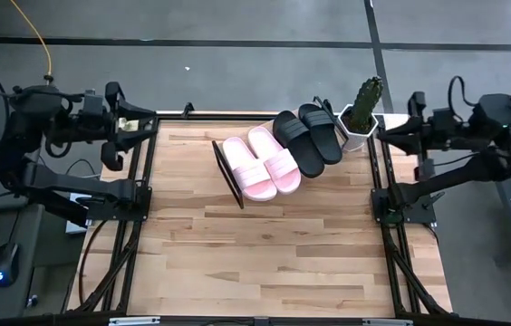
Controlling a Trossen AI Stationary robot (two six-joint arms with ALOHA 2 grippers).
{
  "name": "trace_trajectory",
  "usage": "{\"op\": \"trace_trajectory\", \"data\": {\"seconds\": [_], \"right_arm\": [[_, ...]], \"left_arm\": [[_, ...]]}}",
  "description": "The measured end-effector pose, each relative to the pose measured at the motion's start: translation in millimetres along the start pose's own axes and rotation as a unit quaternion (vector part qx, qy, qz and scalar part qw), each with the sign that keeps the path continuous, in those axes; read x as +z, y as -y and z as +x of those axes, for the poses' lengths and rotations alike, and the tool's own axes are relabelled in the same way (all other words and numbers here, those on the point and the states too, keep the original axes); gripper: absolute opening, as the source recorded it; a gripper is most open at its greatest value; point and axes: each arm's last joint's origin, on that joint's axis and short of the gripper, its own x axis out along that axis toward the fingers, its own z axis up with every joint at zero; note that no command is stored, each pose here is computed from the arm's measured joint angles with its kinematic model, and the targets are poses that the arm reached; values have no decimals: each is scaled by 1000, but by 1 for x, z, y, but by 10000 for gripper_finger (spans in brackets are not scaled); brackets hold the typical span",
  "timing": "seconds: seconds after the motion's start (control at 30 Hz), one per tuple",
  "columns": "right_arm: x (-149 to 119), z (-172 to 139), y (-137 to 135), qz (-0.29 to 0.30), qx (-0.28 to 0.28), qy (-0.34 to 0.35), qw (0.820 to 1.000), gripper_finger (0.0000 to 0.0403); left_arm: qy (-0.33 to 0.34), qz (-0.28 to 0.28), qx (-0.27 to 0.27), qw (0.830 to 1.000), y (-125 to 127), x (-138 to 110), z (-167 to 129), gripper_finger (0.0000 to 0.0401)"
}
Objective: Pick and place slides into the shelf
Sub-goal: Return to Home Position
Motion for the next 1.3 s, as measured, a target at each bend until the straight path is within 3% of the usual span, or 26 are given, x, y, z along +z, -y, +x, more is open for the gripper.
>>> {"op": "trace_trajectory", "data": {"seconds": [0.13, 0.4, 0.57, 0.87, 1.3], "right_arm": [[-11, -6, 0, 7, 1, -9, 1000, 0], [-44, -20, -1, 13, 4, 40, 999, 0], [-71, -23, -5, 11, 18, 108, 994, 0], [-114, -21, -12, -17, 34, 252, 967, 0], [-176, -2, -24, -36, 26, 382, 923, 0]], "left_arm": [[-7, 0, 0, 1000, 0, -15, -7, 200], [4, -14, 21, 1000, -1, -45, -18, 200], [69, -52, 17, 996, -1, -58, -19, 200], [186, -81, 3, 979, 1, -85, -7, 200], [265, -94, -22, 959, 3, -130, 14, 200]]}}
